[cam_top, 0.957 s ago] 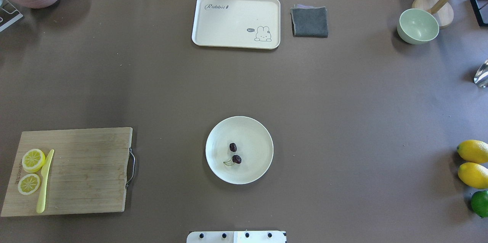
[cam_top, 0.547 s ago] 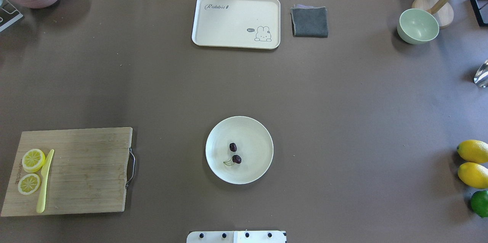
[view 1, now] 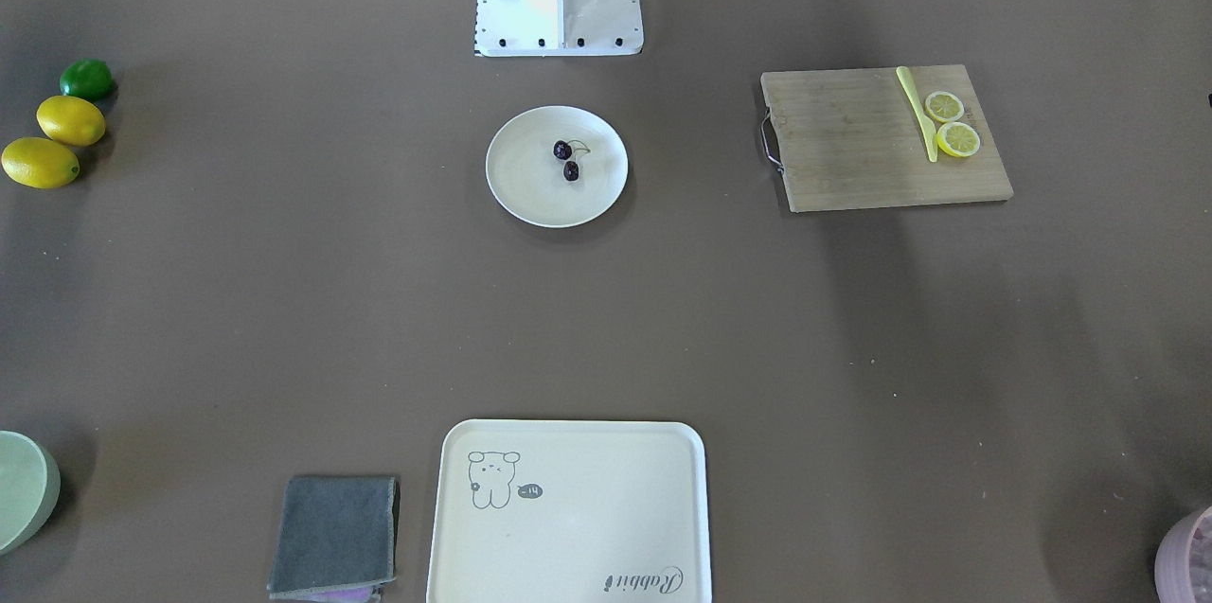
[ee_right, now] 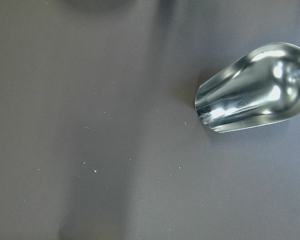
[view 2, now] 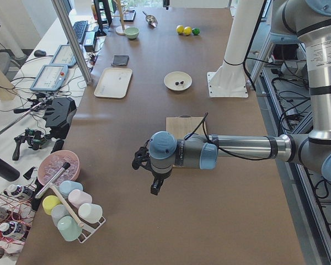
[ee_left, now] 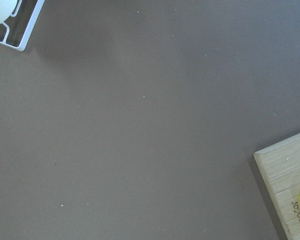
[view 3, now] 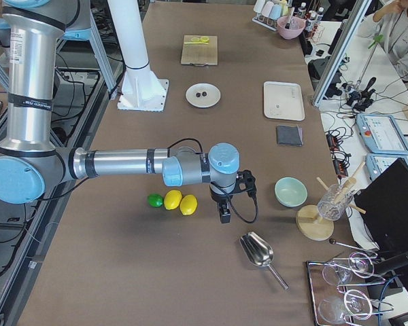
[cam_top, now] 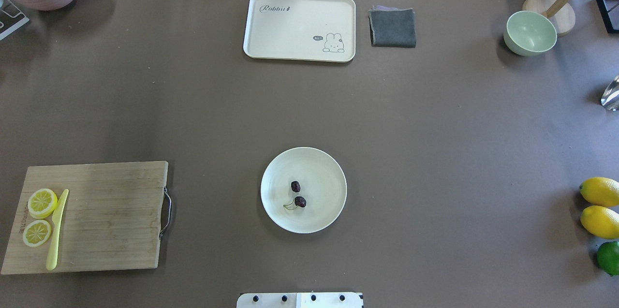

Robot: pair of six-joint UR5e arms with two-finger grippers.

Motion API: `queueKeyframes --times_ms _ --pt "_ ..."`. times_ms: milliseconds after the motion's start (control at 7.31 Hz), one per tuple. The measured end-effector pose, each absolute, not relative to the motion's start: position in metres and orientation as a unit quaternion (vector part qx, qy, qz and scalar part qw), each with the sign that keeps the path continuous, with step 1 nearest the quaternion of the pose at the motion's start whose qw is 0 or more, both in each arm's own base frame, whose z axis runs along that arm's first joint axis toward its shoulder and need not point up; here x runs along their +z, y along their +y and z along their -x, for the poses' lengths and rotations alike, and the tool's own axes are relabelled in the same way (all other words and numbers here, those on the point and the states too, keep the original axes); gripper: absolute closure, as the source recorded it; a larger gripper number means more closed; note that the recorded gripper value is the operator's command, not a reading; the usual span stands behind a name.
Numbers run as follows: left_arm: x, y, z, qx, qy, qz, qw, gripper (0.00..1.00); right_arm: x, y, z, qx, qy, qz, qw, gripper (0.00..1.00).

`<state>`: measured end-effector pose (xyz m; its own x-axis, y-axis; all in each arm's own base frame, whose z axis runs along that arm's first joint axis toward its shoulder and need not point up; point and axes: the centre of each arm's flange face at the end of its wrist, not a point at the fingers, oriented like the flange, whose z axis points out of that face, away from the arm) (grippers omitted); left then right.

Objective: Place red cherry on plate

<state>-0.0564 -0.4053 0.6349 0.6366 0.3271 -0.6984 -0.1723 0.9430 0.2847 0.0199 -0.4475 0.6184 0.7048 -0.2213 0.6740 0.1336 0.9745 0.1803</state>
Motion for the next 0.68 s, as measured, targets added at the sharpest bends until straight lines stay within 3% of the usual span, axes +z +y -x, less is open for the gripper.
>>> queueKeyframes --times_ms 684 --pt "0.6367 -0.4038 0.0569 0.138 0.402 -0.095 0.9 0.02 0.6194 -0.4453 -0.02 -0.096 -0.373 -0.058 0.921 0.0"
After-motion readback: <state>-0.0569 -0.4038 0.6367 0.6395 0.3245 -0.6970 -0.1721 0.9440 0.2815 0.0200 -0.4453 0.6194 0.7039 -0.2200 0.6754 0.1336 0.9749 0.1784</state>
